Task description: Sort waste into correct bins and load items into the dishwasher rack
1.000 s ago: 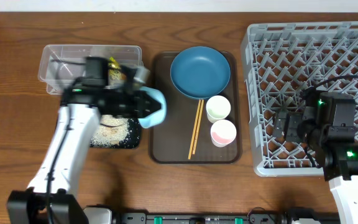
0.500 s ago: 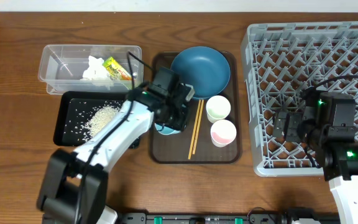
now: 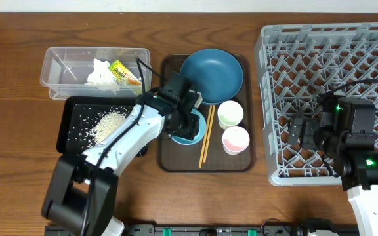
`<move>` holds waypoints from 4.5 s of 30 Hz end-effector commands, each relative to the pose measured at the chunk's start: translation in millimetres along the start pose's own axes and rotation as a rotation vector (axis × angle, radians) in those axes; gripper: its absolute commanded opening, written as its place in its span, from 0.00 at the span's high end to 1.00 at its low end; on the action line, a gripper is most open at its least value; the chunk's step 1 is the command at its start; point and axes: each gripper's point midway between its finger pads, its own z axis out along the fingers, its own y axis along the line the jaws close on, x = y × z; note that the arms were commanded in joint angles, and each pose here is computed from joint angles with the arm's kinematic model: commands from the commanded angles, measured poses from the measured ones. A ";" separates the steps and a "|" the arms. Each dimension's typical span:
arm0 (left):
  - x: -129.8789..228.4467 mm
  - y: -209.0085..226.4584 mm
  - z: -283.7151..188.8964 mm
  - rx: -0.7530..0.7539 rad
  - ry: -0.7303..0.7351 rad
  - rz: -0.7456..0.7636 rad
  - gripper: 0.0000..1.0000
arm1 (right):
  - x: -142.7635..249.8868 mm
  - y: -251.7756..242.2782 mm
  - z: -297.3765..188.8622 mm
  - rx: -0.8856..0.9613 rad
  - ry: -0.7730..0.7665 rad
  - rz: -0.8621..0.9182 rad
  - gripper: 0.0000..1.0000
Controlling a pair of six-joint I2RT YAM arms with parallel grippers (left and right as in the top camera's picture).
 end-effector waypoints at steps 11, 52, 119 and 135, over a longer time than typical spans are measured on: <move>-18.7 -74.1 -19.9 0.113 -0.132 0.140 0.51 | -6.4 3.8 -5.0 -0.009 -0.020 0.002 0.01; -47.7 -54.2 -86.4 0.169 -0.316 -0.121 0.94 | -16.2 -2.8 -1.5 0.031 -0.052 0.045 0.01; -52.9 -126.6 -100.8 1.040 -0.054 0.029 0.94 | -14.0 195.9 -28.7 -1.332 -0.203 -0.573 0.30; -52.9 -126.6 -100.7 1.040 -0.054 0.029 0.94 | -22.3 195.0 -28.7 -1.323 -0.252 -0.597 0.35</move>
